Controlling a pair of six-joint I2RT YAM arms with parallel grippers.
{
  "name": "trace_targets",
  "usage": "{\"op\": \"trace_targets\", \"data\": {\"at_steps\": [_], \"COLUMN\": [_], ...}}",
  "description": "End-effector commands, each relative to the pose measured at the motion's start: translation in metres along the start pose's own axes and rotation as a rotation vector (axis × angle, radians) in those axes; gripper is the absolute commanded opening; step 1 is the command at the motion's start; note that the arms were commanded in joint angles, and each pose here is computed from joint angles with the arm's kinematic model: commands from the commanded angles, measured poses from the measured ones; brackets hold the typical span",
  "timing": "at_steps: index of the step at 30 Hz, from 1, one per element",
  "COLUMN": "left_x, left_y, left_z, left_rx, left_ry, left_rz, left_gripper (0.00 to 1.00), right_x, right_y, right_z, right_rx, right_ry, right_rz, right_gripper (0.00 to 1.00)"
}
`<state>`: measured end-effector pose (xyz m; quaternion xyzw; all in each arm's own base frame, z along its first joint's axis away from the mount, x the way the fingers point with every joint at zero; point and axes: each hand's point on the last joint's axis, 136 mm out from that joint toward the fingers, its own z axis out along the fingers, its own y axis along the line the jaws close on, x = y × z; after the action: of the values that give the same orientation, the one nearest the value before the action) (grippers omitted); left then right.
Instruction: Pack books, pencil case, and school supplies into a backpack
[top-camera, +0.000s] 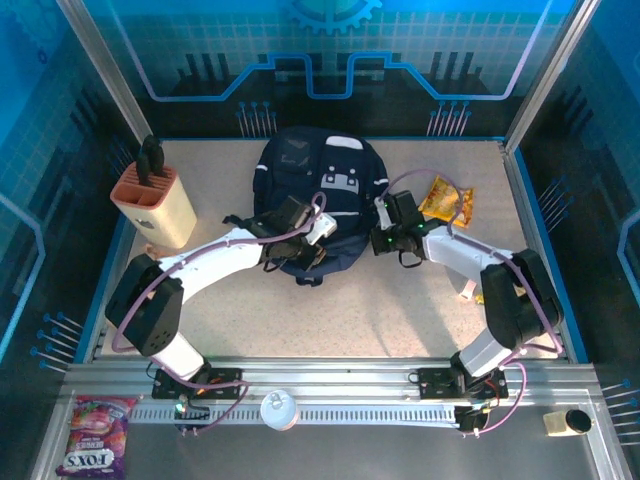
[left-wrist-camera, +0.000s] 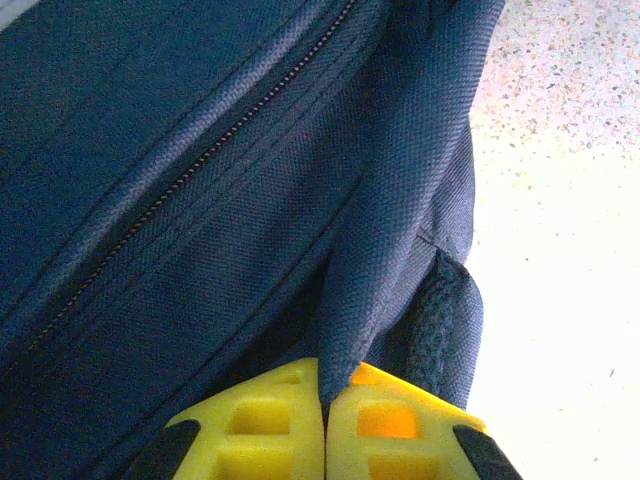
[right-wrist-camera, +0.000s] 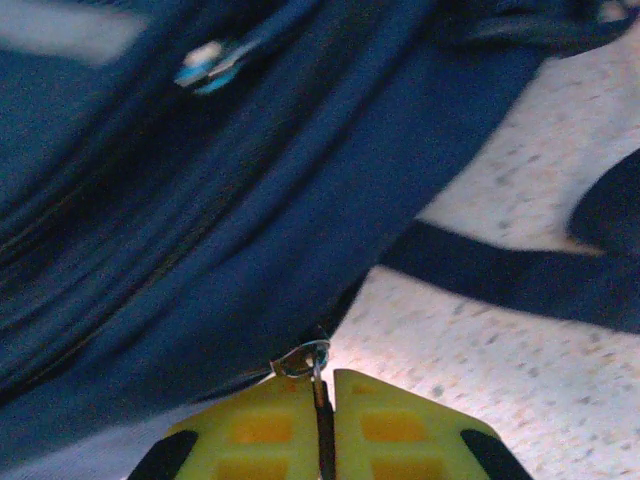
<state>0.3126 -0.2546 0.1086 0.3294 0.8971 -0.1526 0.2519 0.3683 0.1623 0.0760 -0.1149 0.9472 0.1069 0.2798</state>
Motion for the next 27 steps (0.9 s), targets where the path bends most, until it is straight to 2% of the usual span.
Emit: {"op": "trace_targets", "data": {"at_steps": [1, 3, 6, 8, 12, 16, 19, 23, 27], "left_x": [0.018, 0.021, 0.023, 0.021, 0.007, -0.014, -0.026, -0.038, -0.044], "left_y": [0.006, 0.003, -0.001, -0.004, -0.012, -0.009, -0.002, 0.006, 0.008], "left_z": [-0.017, -0.02, -0.022, -0.025, -0.038, -0.045, -0.035, -0.01, 0.011], "left_rx": [-0.03, -0.019, 0.0, 0.015, 0.053, 0.031, -0.02, -0.092, -0.097], "left_ry": [0.046, 0.048, 0.047, 0.043, 0.007, -0.024, 0.004, 0.083, 0.143], "left_rz": [-0.043, -0.043, -0.041, -0.036, -0.013, 0.042, 0.105, 0.227, 0.315], "left_gripper": [0.04, 0.05, 0.11, 0.2, 0.52, 0.64, 0.68, 0.69, 0.69], "right_x": [-0.033, -0.039, -0.046, -0.048, -0.05, -0.054, -0.057, -0.062, -0.061], "right_y": [-0.033, -0.037, -0.034, -0.024, -0.011, -0.014, -0.017, -0.015, -0.018], "right_z": [0.002, 0.007, 0.009, 0.005, -0.019, -0.043, -0.049, -0.05, -0.048], "right_rx": [0.067, 0.054, 0.01, -0.042, -0.128, -0.184, -0.217, -0.264, -0.267], "right_ry": [-0.067, -0.065, -0.055, -0.057, -0.084, -0.147, -0.163, -0.164, -0.158], "right_rz": [0.08, 0.097, 0.109, 0.099, 0.104, 0.188, 0.259, 0.306, 0.337], "right_gripper": [0.11, 0.13, 0.18, 0.27, 0.44, 0.58, 0.62, 0.63, 0.62]}}
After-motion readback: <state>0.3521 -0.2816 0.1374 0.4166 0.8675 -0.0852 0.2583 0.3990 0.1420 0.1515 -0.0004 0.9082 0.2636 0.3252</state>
